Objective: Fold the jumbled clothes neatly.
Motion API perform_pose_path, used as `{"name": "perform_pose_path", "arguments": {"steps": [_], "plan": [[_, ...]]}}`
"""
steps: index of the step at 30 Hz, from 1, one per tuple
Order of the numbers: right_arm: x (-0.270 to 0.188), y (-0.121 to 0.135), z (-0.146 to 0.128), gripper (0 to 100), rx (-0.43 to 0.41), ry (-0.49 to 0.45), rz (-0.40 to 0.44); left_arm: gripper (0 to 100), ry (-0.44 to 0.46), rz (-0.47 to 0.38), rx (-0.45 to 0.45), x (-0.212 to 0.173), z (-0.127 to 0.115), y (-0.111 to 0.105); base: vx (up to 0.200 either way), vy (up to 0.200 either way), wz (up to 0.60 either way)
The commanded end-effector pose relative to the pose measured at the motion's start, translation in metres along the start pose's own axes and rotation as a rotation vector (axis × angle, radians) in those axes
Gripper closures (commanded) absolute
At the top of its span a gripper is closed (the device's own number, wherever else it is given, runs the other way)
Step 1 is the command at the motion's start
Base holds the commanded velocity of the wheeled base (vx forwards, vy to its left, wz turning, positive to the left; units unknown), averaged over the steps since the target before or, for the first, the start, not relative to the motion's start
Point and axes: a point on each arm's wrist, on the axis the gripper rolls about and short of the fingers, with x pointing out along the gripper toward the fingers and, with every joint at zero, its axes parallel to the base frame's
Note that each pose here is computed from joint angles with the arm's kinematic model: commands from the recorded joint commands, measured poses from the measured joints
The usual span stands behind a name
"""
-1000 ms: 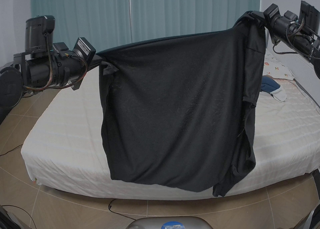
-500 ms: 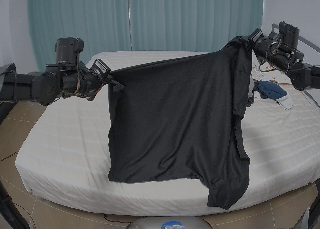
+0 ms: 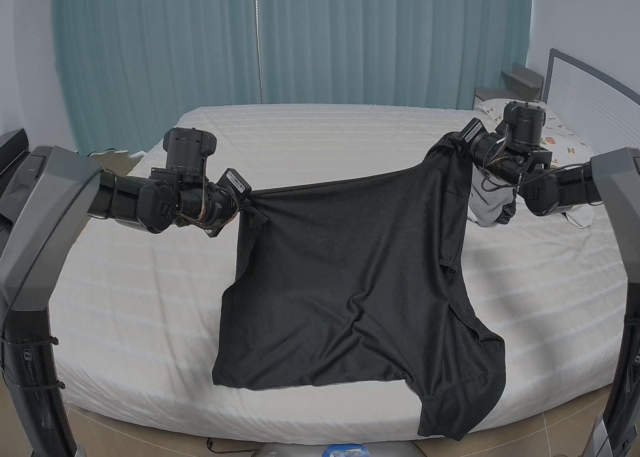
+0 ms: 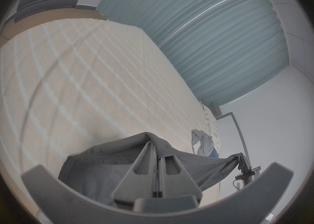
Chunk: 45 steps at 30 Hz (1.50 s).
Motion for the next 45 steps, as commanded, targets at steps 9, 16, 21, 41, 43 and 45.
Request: {"name": "perform_pose_path", "arguments": {"steps": [9,16,21,41,43,45], "plan": [[0.05,-0.074,-0.075,0,-0.023,0.063,-0.127,0,0.045,0.096,-0.08,0.076,-0.017,0.048,0.0,0.0,0.0],[0.056,-0.099,-0.098,0,-0.056,0.103,-0.166,0,0.048,0.132,-0.092,0.093,-0.022,0.064,0.0,0.0,0.0],[0.048,-0.104,-0.078,0,-0.049,0.093,-0.204,0,0.008,0.157,-0.11,0.089,-0.01,0.072,0.0,0.0,0.0],[-0.001,-0.137,-0.119,0,0.008,0.42,-0.308,0,0.061,0.186,-0.283,0.045,0.031,0.116,0.0,0.0,0.0],[-0.001,-0.139,-0.123,0,0.02,0.433,-0.317,0,0.074,0.184,-0.292,0.041,0.028,0.115,0.0,0.0,0.0],[0.001,-0.138,-0.128,0,0.04,0.451,-0.327,0,0.087,0.196,-0.308,0.037,0.024,0.118,0.0,0.0,0.0]]}}
